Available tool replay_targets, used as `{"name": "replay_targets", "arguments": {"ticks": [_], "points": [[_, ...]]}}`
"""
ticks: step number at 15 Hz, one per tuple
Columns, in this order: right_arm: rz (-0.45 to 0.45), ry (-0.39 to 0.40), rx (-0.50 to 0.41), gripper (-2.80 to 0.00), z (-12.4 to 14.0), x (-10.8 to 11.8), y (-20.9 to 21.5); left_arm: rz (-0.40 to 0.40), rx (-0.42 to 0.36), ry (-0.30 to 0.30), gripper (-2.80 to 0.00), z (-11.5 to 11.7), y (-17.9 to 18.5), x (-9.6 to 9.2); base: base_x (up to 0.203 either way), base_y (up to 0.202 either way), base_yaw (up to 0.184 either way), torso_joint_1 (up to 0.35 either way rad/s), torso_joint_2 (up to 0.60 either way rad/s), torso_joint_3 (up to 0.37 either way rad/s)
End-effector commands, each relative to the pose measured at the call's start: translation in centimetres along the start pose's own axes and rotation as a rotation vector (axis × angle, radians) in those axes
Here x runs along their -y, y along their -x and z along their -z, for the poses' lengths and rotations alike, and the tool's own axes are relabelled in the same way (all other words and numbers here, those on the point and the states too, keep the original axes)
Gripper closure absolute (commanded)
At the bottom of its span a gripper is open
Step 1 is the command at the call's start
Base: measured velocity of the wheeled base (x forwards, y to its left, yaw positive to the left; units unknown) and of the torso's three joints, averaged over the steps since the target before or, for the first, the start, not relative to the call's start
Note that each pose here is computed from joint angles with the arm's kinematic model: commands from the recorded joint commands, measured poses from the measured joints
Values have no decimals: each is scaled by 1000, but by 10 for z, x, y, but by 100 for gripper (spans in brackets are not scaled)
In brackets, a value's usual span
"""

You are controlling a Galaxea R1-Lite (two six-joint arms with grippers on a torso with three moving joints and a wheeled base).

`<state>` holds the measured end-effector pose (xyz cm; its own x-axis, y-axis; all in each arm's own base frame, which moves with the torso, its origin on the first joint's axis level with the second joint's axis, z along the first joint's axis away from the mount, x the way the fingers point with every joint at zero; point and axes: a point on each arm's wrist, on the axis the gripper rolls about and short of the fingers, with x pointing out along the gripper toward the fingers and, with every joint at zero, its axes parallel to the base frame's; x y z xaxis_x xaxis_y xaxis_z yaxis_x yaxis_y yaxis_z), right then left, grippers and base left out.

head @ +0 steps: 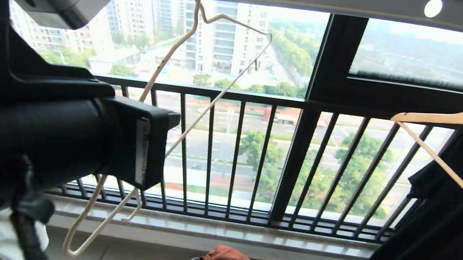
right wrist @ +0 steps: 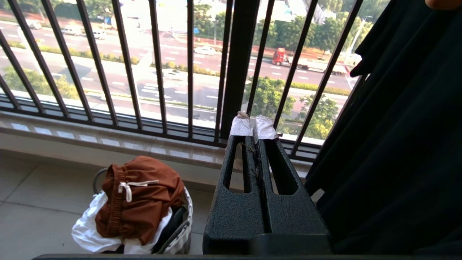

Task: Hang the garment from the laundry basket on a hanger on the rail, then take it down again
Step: Pick up the clothes rack on the clothesline

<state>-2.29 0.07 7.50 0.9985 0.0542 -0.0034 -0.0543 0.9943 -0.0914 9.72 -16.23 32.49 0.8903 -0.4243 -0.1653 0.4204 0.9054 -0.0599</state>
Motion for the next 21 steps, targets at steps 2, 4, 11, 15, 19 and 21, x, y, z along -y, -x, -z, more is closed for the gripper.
{"name": "replay_targets", "arguments": {"ticks": [2,4,11,15,19,21], "points": [[-1,0,-1,0,0,0,0,52,-29,-14,0,16,17,-15,0,0,0,0,0,0],[-1,0,-1,0,0,0,0,105,-77,-40,0,31,18,-17,0,0,0,0,0,0],[-1,0,-1,0,0,0,0,203,-197,-64,0,55,5,-25,0,0,0,0,0,0],[-1,0,-1,0,0,0,0,199,-313,-119,0,73,-30,-37,0,0,0,0,0,0],[-1,0,-1,0,0,0,0,235,-384,-137,0,86,-55,-37,0,0,0,0,0,0],[-1,2,-1,0,0,0,0,291,-396,-119,0,94,-64,-38,0,0,0,0,0,0]]}}
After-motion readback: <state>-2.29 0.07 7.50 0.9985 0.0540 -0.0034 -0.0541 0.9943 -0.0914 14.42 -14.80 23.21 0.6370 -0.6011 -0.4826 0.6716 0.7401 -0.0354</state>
